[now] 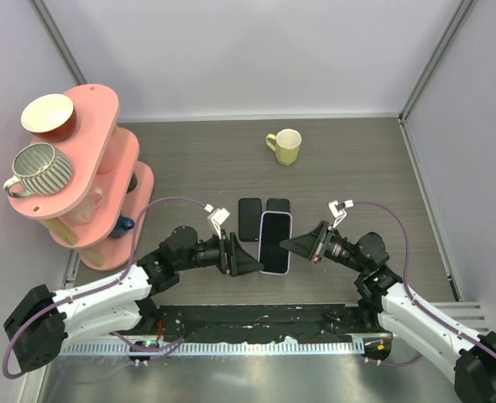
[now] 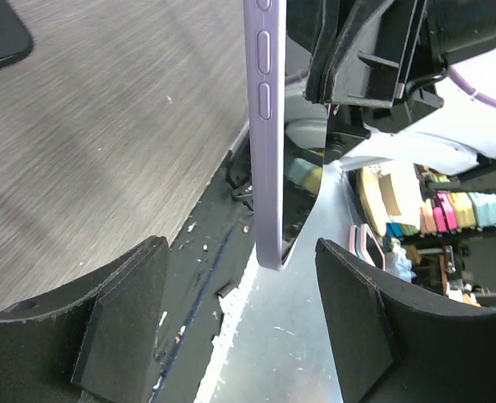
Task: Put the phone into the phone case
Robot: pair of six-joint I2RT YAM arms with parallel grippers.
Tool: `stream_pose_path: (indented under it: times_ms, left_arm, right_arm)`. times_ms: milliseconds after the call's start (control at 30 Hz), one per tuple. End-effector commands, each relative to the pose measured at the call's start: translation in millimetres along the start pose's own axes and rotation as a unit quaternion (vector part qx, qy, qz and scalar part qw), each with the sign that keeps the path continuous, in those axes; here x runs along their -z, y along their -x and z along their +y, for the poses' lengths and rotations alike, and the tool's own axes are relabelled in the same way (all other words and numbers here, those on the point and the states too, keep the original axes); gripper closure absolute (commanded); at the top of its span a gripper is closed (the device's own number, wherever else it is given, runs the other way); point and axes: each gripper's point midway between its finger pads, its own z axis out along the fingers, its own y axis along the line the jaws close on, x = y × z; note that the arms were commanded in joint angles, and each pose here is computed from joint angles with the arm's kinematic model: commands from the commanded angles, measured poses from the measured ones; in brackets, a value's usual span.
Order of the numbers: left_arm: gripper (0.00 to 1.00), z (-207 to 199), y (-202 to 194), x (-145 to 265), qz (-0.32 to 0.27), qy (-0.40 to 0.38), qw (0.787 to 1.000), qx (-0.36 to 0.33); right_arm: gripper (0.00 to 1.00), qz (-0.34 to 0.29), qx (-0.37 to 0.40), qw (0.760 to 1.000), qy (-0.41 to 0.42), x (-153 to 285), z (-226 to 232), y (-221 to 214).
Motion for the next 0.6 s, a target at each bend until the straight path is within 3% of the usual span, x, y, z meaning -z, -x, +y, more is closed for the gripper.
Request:
stream_pose_path:
  times_ms: [0,133,267,567]
  left_arm:
    - [0.26,-46,13,-3,-0.014,-0.118,0.993,-0.025]
    - [0.31,-45,12,-13,-0.001,-0.125,0.992,-0.023]
    - [0.45,-47,16,-21,-0.001,-0.135,0.991,-0.016]
    - [0.54,-50,18,-27,-0.001,-0.149,0.989,-0.012]
  right_arm:
    - [0.98,-0.023,0.027,0.995,0.098,-4,58,22]
    - [0.96,-0.018,0.002,0.994,0.104,-5,54,18]
    - [0.95,-0.005,-0.003,0.995,0.102,-5,49,12]
    - [0.90,0.018,-0.009,0.996,0.091,-3,42,2]
